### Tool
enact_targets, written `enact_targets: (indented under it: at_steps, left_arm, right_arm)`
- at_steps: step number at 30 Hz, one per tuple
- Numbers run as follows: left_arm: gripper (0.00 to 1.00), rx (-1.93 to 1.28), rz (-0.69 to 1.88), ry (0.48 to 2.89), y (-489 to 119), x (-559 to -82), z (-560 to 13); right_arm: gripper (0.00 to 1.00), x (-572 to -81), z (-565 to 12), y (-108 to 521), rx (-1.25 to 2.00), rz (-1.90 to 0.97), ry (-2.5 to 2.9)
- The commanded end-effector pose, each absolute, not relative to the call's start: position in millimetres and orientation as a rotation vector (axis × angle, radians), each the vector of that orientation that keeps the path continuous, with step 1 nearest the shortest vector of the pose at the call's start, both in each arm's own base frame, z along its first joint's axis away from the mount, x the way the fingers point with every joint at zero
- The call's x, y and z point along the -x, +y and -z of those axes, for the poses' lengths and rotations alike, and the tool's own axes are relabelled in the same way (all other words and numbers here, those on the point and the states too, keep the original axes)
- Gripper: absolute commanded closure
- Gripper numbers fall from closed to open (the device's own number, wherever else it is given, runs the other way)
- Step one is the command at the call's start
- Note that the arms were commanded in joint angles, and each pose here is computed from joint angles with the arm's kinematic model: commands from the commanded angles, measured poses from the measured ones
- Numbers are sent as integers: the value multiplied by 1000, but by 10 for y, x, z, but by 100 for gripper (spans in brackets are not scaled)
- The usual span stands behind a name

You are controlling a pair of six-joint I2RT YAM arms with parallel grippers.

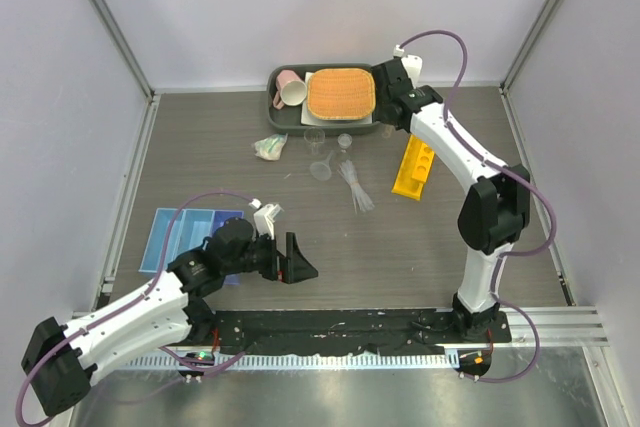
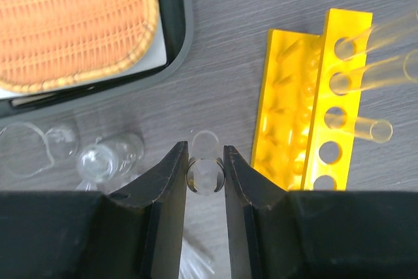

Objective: Organize the chemistry lab equipment

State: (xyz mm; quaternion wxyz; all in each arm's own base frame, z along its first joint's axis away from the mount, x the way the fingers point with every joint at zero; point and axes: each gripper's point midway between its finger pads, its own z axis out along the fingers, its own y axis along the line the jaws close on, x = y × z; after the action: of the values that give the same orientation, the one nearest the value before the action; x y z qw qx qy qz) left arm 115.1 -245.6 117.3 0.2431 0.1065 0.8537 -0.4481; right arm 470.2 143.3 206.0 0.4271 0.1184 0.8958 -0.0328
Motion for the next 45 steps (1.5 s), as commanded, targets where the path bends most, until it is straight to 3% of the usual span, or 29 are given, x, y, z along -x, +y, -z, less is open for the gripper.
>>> enact_targets:
  at_steps: [1, 21, 45]
  left_arm:
    - [0, -326, 1275, 2277, -2503, -1141, -1275]
    - [0, -349, 1275, 2290, -2524, -1105, -1240]
    - [0, -358, 1270, 2294, -2522, -1085, -1225]
  right_arm:
    - [98, -4914, -2247, 1282, -347, 157, 2163]
    - [99, -5039, -2040, 809, -431, 313, 2174]
    - [99, -4988, -1749, 663, -435, 378, 2224]
